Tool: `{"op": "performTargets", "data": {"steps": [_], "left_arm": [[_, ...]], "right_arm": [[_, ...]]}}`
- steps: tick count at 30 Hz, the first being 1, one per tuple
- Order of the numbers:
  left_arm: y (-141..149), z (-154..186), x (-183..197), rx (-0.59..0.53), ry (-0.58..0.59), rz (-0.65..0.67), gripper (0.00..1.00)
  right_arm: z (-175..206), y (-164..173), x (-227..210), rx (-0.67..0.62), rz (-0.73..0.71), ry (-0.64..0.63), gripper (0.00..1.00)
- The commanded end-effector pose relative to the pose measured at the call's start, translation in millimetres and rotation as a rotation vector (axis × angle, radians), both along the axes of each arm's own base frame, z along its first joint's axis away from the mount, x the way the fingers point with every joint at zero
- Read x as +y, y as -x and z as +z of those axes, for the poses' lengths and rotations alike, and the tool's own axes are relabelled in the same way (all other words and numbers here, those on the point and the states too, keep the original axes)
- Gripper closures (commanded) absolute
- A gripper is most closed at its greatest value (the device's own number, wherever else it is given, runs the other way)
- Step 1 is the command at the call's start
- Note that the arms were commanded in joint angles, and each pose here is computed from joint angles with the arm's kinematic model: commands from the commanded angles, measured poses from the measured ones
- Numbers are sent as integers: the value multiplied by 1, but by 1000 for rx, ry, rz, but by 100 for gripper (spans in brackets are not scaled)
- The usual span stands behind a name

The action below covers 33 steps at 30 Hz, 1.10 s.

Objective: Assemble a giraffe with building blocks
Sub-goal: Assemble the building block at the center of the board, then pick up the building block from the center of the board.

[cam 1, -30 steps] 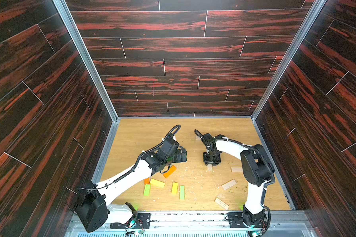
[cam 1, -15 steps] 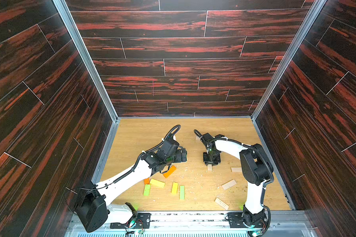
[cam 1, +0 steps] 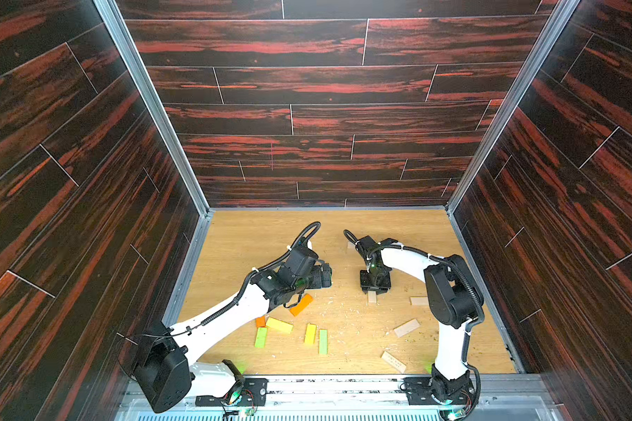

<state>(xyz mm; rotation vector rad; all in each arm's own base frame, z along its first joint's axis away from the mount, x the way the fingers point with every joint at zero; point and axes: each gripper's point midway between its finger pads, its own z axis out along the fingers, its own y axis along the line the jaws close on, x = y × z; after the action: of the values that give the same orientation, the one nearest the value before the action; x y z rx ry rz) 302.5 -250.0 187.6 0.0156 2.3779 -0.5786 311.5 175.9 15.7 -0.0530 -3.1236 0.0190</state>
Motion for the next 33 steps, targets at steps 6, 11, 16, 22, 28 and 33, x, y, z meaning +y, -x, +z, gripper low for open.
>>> {"op": "performTargets", "data": {"steps": [6, 11, 16, 22, 28, 33], "left_arm": [[3, 8, 6, -24, -3, 5, 4], [4, 9, 8, -29, -7, 6, 4], [4, 10, 5, -31, -4, -13, 4], [7, 10, -18, -11, 24, -117, 4], [13, 6, -43, -9, 10, -207, 4], [15, 0, -51, 3, 12, -238, 4]], "right_arm": [[14, -1, 0, -14, -32, -3, 36], [75, -9, 1, -140, -87, -91, 24], [122, -11, -32, -223, -246, -237, 24], [105, 0, -122, -186, -643, -249, 24], [81, 10, -163, -153, -895, -241, 24], [64, 15, -177, -151, -1021, -256, 24]]}}
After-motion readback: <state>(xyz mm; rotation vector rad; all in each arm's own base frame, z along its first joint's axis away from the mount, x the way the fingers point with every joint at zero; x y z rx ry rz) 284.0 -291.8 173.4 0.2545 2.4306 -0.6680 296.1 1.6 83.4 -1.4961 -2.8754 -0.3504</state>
